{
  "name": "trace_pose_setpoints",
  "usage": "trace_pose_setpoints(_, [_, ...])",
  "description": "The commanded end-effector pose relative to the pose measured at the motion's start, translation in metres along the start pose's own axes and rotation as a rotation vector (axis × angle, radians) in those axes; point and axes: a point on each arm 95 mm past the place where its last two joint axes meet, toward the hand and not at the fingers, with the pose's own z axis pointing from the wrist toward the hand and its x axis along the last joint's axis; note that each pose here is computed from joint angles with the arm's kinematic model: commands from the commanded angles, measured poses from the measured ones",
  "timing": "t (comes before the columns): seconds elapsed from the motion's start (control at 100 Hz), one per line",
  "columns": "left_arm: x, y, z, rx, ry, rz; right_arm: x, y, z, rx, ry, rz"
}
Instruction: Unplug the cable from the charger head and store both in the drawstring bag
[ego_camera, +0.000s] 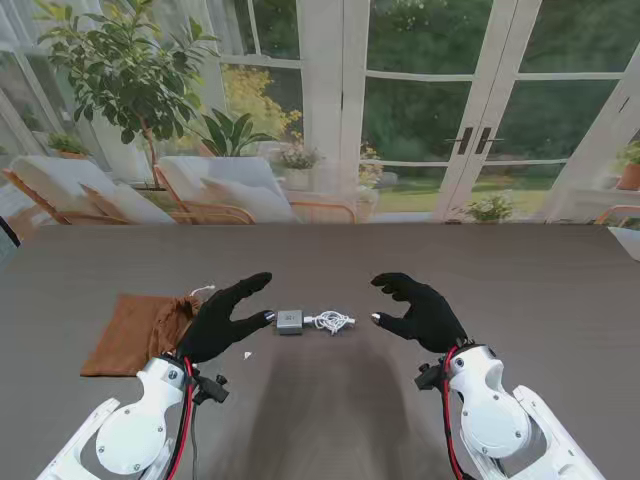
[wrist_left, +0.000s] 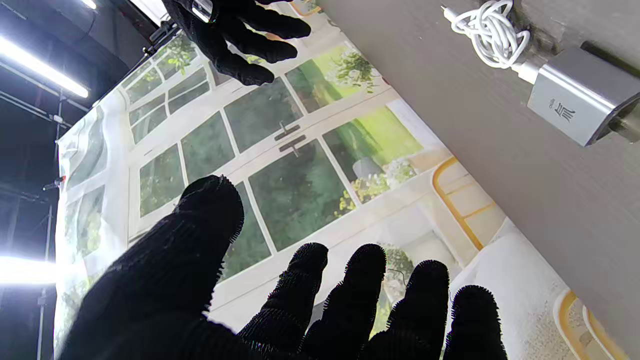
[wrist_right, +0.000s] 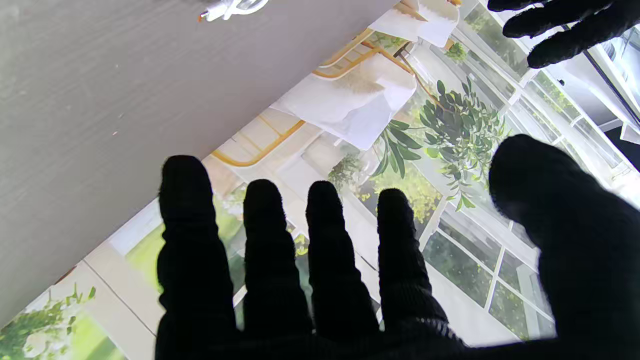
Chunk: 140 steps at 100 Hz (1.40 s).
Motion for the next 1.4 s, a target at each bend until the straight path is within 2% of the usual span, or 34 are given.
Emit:
trace_pose_setpoints(0.0, [0.002, 0.003, -0.001, -0.023, 0.004, -0.003, 0.003, -0.005, -0.003, 0.024, 0.011, 0.005])
trace_pose_setpoints(0.25, [0.002, 0.005, -0.001, -0.03, -0.001, -0.006, 0.004, -0.01, -0.005, 0.034, 0.017, 0.005])
trace_pose_setpoints(0.61, [0.002, 0.002, -0.007, -0.023, -0.005, 0.0, 0.017, -0.022, -0.003, 0.065, 0.04, -0.043])
trace_pose_setpoints(0.86, [0.003, 0.001, -0.008, -0.026, -0.008, 0.012, 0.022, -0.04, 0.016, 0.141, 0.039, -0.088])
trace_pose_setpoints(1.06, [0.0, 0.002, -0.007, -0.038, -0.021, 0.004, 0.024, -0.054, 0.033, 0.177, 0.007, -0.145])
trace_pose_setpoints(1.39, [-0.002, 0.003, -0.006, -0.063, -0.04, -0.009, 0.032, -0.077, 0.064, 0.264, -0.017, -0.327])
